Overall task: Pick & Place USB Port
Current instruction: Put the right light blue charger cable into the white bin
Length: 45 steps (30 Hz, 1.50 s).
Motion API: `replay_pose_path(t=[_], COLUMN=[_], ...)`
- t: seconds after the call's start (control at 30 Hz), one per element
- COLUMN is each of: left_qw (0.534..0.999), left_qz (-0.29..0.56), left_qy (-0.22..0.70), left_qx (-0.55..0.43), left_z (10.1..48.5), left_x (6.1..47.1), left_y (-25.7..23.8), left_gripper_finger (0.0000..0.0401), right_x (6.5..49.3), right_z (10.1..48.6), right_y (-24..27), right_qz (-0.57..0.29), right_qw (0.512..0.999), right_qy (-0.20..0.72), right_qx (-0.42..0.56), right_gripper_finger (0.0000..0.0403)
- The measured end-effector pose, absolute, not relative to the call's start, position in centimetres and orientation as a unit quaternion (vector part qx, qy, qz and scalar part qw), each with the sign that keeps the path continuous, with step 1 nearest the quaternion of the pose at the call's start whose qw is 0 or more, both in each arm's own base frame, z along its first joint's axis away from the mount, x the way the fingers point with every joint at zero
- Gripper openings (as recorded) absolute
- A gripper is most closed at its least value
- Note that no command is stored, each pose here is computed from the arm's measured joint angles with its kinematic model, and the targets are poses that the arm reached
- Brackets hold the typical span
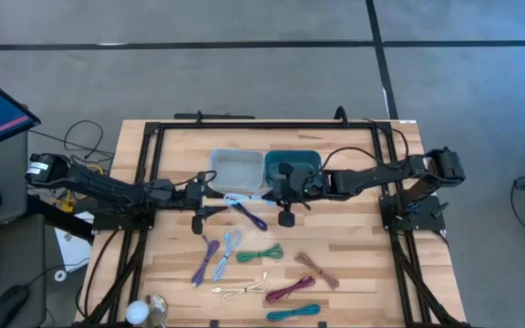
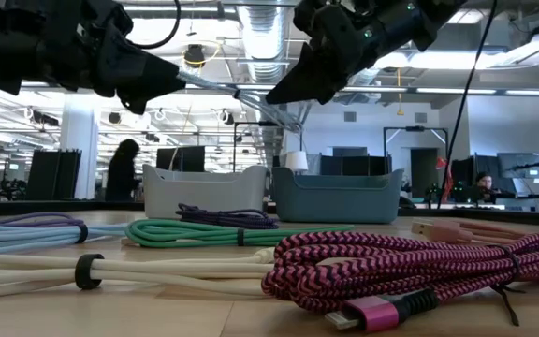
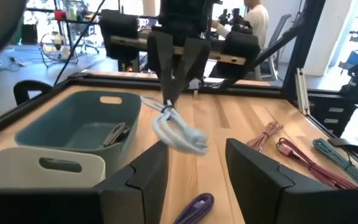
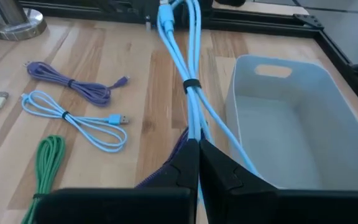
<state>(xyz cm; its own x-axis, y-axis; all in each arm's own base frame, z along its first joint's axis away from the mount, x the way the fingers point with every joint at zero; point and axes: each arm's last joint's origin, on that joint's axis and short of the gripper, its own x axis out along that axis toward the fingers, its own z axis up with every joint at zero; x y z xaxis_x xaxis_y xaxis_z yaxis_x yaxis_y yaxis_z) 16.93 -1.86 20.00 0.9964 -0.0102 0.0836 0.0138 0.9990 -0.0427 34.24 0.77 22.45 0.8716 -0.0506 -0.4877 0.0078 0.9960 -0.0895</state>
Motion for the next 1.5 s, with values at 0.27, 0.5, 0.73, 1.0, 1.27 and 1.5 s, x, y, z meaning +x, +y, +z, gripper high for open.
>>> replay_pose_path(t=[0.27, 0.5, 0.73, 1.0, 1.27, 1.5], left_qw=[0.999, 0.998, 0.998, 0.998, 0.997, 0.997], left_qz=[-0.018, -0.014, -0.014, -0.012, -0.012, -0.008], left_qy=[-0.042, -0.047, -0.054, -0.058, -0.065, -0.071], left_qx=[-0.026, -0.027, -0.028, -0.028, -0.029, -0.033], left_z=[20.02, 20.11, 20.24, 20.32, 20.46, 20.57], left_x=[16.93, 16.92, 16.9, 16.9, 16.88, 16.86], left_y=[-1.93, -1.9, -1.9, -1.88, -1.88, -1.85], left_gripper_finger=[0.0159, 0.0159, 0.0159, 0.0159, 0.0159, 0.0159], right_x=[34.22, 34.26, 34.44, 34.51, 34.51, 34.51], right_z=[22.59, 22.66, 22.61, 22.74, 22.74, 22.73], right_y=[0.12, 0.16, 0.13, 0.15, 0.13, 0.16], right_qz=[-0.025, -0.024, -0.024, -0.024, -0.025, -0.024], right_qw=[0.967, 0.968, 0.97, 0.972, 0.972, 0.972], right_qy=[0.251, 0.246, 0.238, 0.231, 0.231, 0.231], right_qx=[-0.042, -0.041, -0.041, -0.041, -0.04, -0.04], right_gripper_finger=[0.0, 0.0, 0.0, 0.0, 0.0, 0.0])
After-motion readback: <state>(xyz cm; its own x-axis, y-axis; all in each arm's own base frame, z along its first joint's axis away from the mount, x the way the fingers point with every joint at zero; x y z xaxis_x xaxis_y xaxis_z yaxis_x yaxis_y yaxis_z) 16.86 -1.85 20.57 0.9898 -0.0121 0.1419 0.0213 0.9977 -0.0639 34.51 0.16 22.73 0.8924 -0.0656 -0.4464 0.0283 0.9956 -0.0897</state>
